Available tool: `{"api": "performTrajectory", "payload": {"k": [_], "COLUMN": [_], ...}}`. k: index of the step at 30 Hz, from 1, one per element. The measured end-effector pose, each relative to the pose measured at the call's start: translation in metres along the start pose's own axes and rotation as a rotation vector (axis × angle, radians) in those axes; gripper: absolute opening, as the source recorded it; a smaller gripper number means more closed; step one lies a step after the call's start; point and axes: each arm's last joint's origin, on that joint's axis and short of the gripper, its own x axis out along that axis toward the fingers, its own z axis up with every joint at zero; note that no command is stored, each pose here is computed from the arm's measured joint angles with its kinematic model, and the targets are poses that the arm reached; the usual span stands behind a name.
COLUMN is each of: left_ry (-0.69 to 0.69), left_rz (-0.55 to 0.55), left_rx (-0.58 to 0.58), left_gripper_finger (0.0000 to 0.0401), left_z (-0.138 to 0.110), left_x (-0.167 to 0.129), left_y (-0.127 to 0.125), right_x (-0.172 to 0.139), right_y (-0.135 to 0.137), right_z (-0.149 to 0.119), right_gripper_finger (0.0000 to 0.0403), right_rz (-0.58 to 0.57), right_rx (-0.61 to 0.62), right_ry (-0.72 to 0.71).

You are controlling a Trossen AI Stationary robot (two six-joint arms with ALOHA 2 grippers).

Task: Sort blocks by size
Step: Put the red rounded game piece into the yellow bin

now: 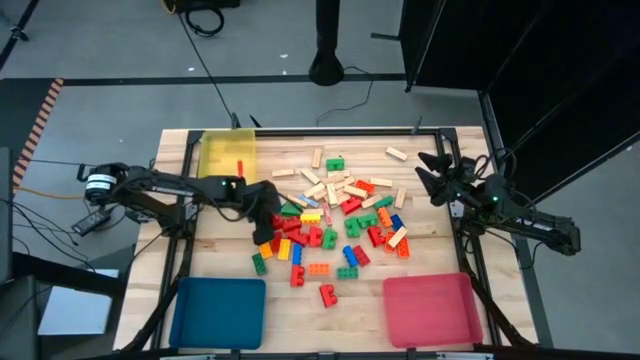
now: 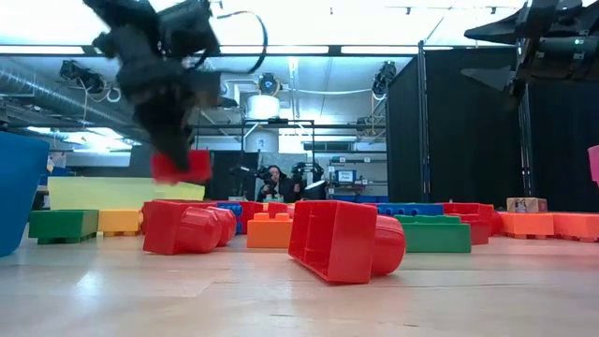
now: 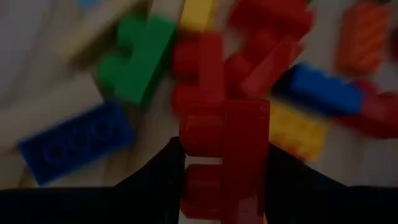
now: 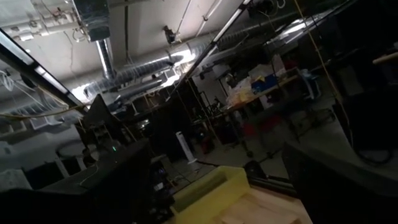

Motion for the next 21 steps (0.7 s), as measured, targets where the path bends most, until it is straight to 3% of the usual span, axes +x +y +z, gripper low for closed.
{"api": "performTrajectory", "payload": {"k": [5, 10, 17, 21], "left_ry": [0.035, 0.01, -0.014, -0.052], "left_rz": [0.179, 0.363, 0.645, 0.697], "left_rx": [-0.092, -0.209, -0.486, -0.556], "left_gripper_finger": [0.0149, 0.0148, 0.0133, 0.008], "left_z": [0.022, 0.024, -0.02, -0.04], "left_x": [-0.033, -0.067, -0.103, -0.107], "left_y": [0.006, 0.03, 0.075, 0.091], "right_x": [0.0, 0.0, 0.0, 0.0], "right_y": [0.0, -0.001, -0.002, -0.002], "right_z": [-0.001, -0.003, -0.003, -0.004], "right_gripper_finger": [0.0373, 0.0373, 0.0373, 0.0373], "right_rz": [-0.005, -0.011, -0.015, -0.019], "right_rx": [-0.004, -0.008, -0.01, -0.011], "right_ry": [0.011, 0.026, 0.035, 0.043]}}
